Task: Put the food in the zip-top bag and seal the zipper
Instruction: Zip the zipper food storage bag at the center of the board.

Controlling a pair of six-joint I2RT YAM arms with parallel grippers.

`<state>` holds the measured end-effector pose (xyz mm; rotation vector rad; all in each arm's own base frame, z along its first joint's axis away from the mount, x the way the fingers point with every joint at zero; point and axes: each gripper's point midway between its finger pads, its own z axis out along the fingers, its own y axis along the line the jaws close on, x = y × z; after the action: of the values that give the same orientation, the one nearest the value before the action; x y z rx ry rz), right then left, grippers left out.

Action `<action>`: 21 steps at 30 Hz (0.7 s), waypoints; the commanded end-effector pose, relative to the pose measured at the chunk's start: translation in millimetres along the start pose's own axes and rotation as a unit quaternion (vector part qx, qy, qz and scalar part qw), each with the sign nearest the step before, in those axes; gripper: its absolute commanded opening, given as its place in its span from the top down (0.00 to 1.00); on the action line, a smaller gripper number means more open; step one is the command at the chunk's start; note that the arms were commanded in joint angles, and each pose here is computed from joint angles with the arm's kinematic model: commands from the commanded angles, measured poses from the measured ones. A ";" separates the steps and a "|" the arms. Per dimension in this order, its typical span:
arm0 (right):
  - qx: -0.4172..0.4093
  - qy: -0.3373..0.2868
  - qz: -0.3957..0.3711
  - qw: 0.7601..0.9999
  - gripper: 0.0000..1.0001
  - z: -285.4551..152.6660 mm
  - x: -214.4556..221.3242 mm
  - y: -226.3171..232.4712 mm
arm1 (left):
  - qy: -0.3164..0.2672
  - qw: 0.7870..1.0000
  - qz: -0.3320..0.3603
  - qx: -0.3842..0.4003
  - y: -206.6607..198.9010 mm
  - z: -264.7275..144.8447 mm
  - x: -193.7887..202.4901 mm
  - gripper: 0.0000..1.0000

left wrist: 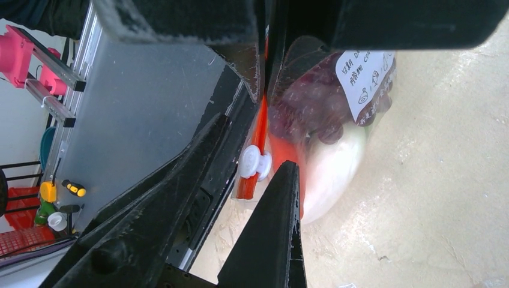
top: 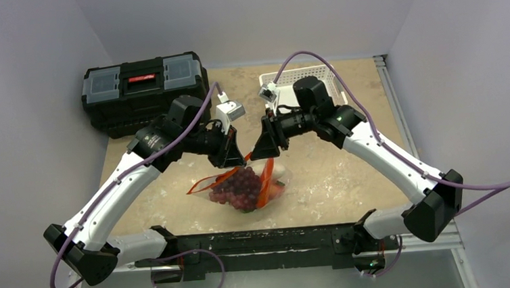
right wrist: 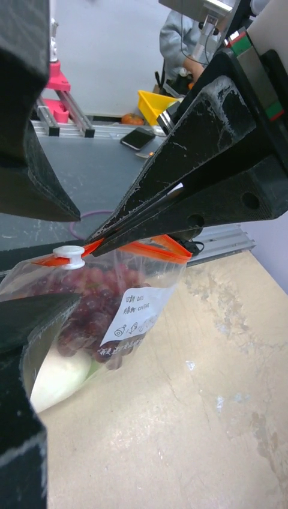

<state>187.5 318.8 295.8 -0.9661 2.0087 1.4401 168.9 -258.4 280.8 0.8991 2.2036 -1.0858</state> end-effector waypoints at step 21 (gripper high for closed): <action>-0.018 0.001 0.004 1.000 0.83 -3.3 -15.9 12.7 | -0.027 0.999 0.033 0.022 -15.9 -12.5 -17.8 1.00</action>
<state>186.6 320.7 303.7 -0.9489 2.0339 1.4710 165.3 -255.5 279.3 0.9068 2.2251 -1.0818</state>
